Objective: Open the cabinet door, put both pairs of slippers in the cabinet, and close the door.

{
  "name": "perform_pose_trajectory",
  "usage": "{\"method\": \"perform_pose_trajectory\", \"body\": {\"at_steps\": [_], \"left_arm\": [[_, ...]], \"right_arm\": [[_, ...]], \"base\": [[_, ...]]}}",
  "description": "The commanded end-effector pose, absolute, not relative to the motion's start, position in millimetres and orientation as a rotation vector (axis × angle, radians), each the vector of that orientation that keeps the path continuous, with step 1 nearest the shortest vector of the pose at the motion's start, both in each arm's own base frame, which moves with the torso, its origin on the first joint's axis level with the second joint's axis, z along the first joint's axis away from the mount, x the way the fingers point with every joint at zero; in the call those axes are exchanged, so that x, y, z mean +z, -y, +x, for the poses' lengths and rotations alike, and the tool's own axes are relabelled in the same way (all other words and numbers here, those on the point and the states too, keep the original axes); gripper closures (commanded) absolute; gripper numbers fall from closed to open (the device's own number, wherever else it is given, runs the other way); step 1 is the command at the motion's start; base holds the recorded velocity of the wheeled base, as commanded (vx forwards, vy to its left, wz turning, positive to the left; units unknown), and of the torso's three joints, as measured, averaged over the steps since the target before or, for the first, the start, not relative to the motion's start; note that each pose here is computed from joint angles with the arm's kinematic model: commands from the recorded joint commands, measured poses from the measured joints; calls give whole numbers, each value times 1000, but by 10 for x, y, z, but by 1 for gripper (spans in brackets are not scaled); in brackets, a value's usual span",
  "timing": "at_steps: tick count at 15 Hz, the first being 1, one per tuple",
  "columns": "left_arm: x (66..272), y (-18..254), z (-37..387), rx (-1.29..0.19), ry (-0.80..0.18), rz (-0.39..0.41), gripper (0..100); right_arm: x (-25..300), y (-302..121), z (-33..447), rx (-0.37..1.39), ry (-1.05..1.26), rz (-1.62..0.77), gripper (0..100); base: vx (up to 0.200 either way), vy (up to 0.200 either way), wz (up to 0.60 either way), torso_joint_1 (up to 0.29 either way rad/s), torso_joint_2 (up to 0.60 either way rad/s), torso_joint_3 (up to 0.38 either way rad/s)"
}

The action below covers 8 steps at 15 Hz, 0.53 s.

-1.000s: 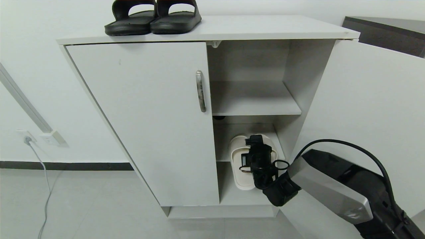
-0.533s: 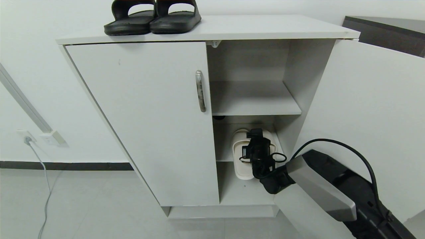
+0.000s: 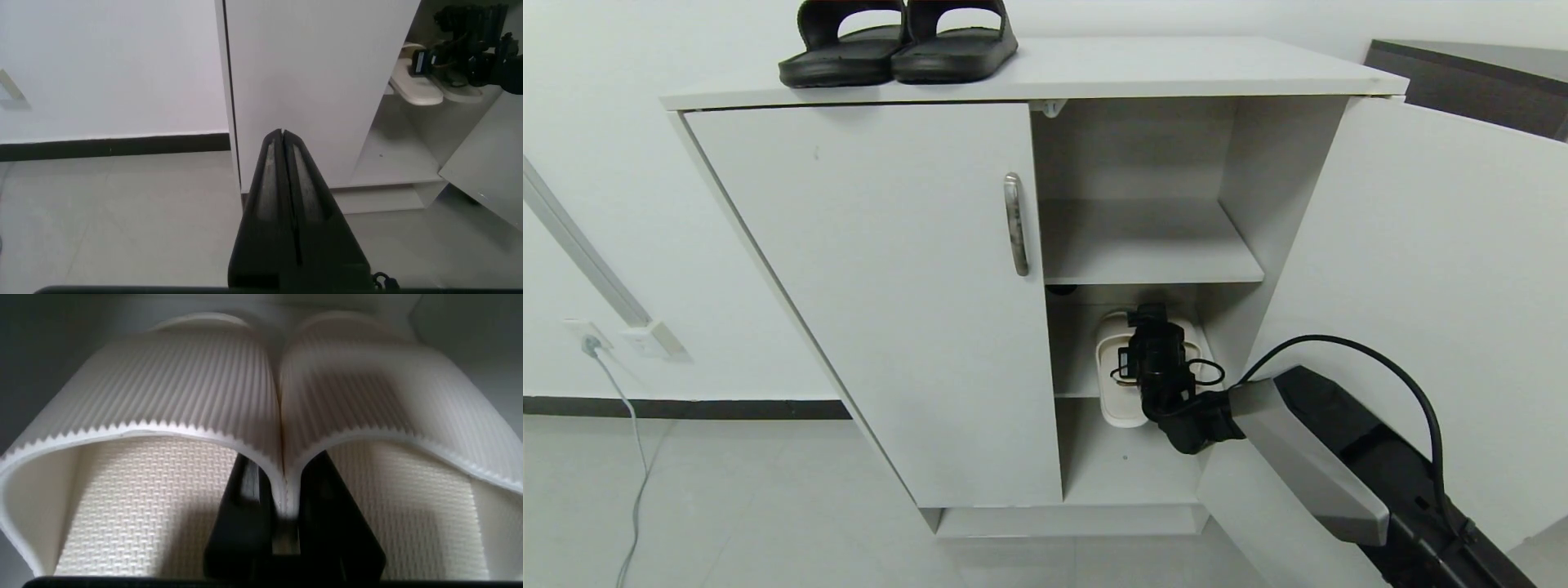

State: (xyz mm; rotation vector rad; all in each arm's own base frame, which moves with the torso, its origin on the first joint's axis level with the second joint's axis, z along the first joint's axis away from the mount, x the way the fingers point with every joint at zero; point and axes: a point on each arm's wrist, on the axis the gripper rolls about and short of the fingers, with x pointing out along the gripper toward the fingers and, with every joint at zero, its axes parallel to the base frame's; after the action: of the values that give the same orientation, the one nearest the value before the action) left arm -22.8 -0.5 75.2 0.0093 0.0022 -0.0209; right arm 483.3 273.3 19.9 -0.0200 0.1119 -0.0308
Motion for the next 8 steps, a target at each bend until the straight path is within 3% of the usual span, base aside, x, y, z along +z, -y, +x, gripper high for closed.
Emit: {"method": "perform_pose_trajectory", "body": {"at_steps": [1, 8], "left_arm": [[754, 4, -227, -20, -3, 9, 100], [752, 4, -228, -20, -3, 9, 100]], "right_arm": [[217, -2726, 4847, -27, -106, -15, 100], [204, -2714, 4861, -35, -102, -12, 100]], "base": [[0, 0, 0, 0, 0, 0], [0, 0, 0, 0, 0, 0]]}}
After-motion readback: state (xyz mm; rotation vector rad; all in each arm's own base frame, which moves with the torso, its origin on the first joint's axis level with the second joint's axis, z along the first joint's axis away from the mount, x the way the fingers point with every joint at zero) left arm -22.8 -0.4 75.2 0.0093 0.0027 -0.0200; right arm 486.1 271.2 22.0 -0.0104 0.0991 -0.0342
